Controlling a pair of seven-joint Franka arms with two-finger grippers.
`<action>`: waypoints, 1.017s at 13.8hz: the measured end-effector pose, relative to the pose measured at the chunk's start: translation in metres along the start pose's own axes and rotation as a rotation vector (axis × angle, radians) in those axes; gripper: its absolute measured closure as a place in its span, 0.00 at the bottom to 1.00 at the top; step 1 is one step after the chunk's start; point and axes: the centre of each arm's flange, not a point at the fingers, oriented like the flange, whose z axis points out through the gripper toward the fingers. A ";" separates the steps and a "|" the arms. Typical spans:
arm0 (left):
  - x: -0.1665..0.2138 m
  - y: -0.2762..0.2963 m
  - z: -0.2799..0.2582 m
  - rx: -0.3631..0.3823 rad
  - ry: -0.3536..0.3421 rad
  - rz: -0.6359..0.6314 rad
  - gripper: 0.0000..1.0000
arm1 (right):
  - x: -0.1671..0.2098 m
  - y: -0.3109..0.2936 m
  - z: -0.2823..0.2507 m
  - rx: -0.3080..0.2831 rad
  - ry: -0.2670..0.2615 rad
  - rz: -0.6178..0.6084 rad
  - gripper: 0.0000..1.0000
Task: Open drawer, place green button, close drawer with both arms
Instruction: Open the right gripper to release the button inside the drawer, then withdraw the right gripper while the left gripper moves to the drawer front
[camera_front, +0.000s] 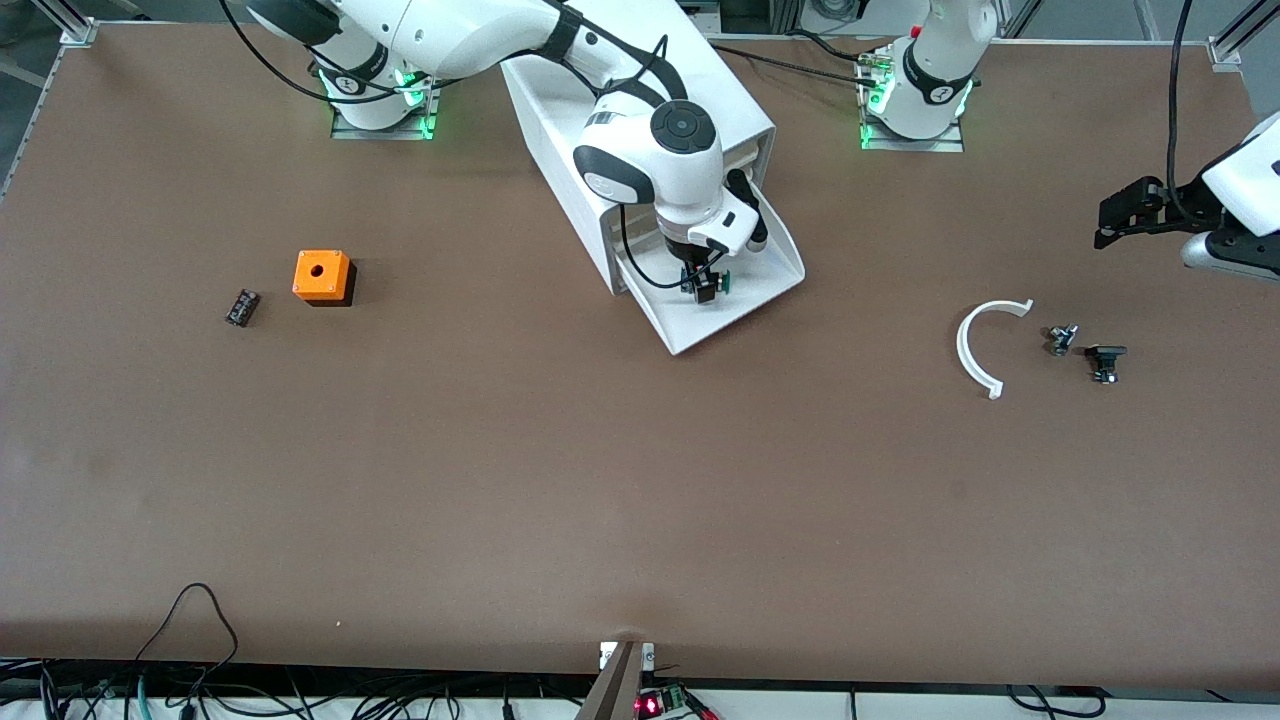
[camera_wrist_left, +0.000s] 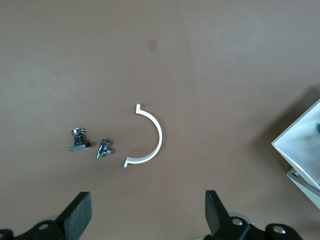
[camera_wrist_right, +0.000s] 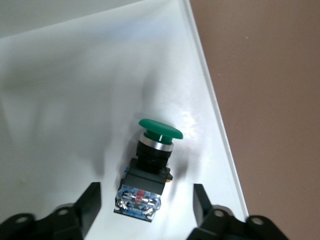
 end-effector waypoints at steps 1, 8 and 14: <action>0.000 0.000 0.000 0.000 0.000 0.000 0.00 | 0.000 0.002 -0.002 -0.001 -0.002 0.035 0.04; 0.016 -0.016 0.017 0.003 0.037 -0.020 0.00 | -0.050 0.085 -0.147 -0.045 0.055 0.451 0.00; 0.066 0.034 0.084 -0.014 0.039 -0.152 0.00 | -0.188 0.127 -0.211 -0.083 -0.043 0.866 0.00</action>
